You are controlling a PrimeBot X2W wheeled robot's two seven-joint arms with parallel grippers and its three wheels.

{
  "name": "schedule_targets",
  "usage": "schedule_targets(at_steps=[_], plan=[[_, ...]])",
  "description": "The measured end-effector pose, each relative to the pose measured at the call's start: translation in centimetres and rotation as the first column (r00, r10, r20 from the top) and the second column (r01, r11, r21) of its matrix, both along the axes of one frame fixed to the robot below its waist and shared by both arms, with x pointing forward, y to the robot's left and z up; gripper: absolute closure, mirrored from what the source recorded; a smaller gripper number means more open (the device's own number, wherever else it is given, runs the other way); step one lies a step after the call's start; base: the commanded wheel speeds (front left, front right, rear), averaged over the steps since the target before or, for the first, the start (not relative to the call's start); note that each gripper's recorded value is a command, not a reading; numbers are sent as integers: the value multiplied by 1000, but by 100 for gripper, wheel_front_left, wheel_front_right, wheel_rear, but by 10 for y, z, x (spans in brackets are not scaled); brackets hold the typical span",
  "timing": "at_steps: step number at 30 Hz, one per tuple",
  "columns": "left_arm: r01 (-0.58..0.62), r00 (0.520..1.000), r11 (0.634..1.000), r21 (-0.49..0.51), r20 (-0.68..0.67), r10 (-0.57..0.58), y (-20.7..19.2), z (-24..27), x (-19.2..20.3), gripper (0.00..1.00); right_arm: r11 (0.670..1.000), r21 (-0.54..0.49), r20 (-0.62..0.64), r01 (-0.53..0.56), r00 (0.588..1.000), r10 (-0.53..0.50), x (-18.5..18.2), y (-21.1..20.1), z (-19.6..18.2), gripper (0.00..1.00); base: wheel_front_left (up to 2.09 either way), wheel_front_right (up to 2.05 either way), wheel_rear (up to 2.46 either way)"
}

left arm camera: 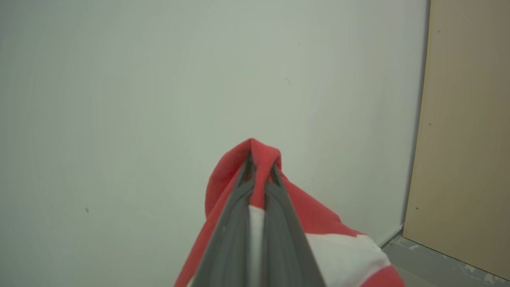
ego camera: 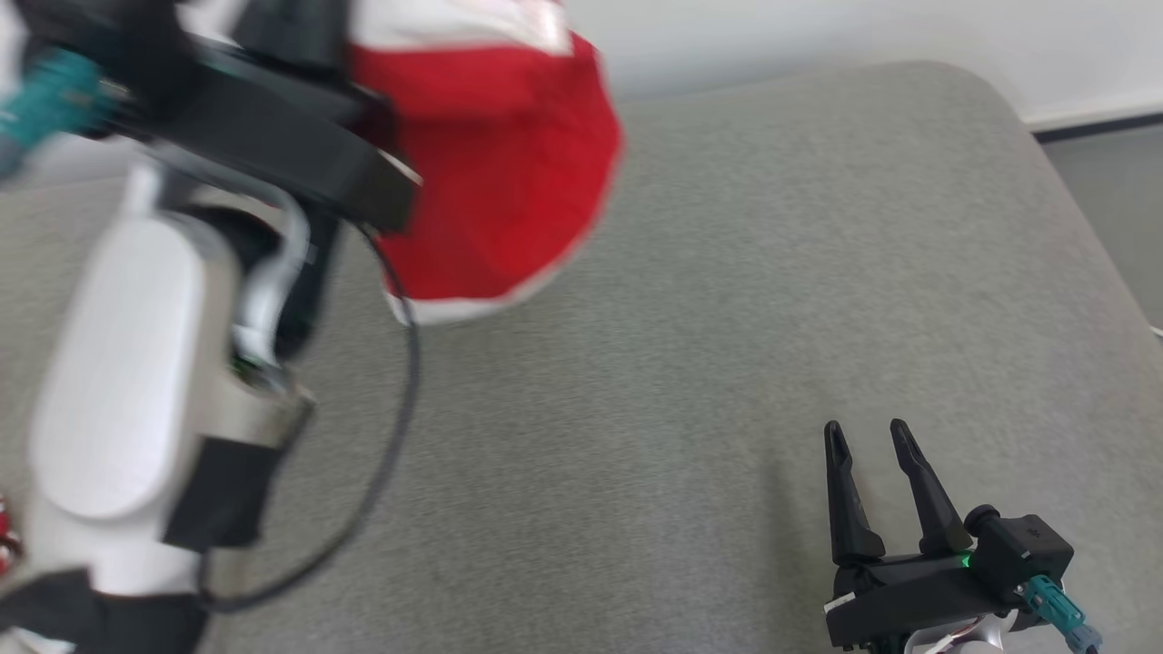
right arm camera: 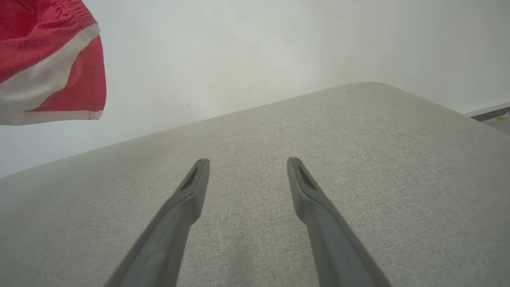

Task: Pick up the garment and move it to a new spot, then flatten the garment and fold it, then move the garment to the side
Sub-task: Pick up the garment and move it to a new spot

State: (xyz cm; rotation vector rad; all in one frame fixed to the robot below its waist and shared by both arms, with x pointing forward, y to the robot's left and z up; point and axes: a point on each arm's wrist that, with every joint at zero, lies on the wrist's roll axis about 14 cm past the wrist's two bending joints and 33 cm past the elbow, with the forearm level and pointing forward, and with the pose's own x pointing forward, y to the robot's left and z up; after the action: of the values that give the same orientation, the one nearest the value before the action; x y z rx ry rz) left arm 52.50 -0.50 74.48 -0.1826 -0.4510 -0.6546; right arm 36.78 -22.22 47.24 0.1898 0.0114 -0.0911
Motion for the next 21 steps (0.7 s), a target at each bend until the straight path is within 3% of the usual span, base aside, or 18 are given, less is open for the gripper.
schedule_targets(at_steps=[7,13,21], plan=[[135,983,991,-3,-123,-134,-51,-55,-13,100,998,-9,-21,58,998,-58,-11,-18,-5,0,0,0,0],[126,940,992,16,-320,-115,-47,-138,-14,100,998,-9,-38,55,998,-55,-9,-17,-10,0,0,0,0],[118,847,992,53,-527,-72,-38,-235,-45,100,1000,-6,-34,28,999,-28,-5,-9,-9,0,0,0,0]])
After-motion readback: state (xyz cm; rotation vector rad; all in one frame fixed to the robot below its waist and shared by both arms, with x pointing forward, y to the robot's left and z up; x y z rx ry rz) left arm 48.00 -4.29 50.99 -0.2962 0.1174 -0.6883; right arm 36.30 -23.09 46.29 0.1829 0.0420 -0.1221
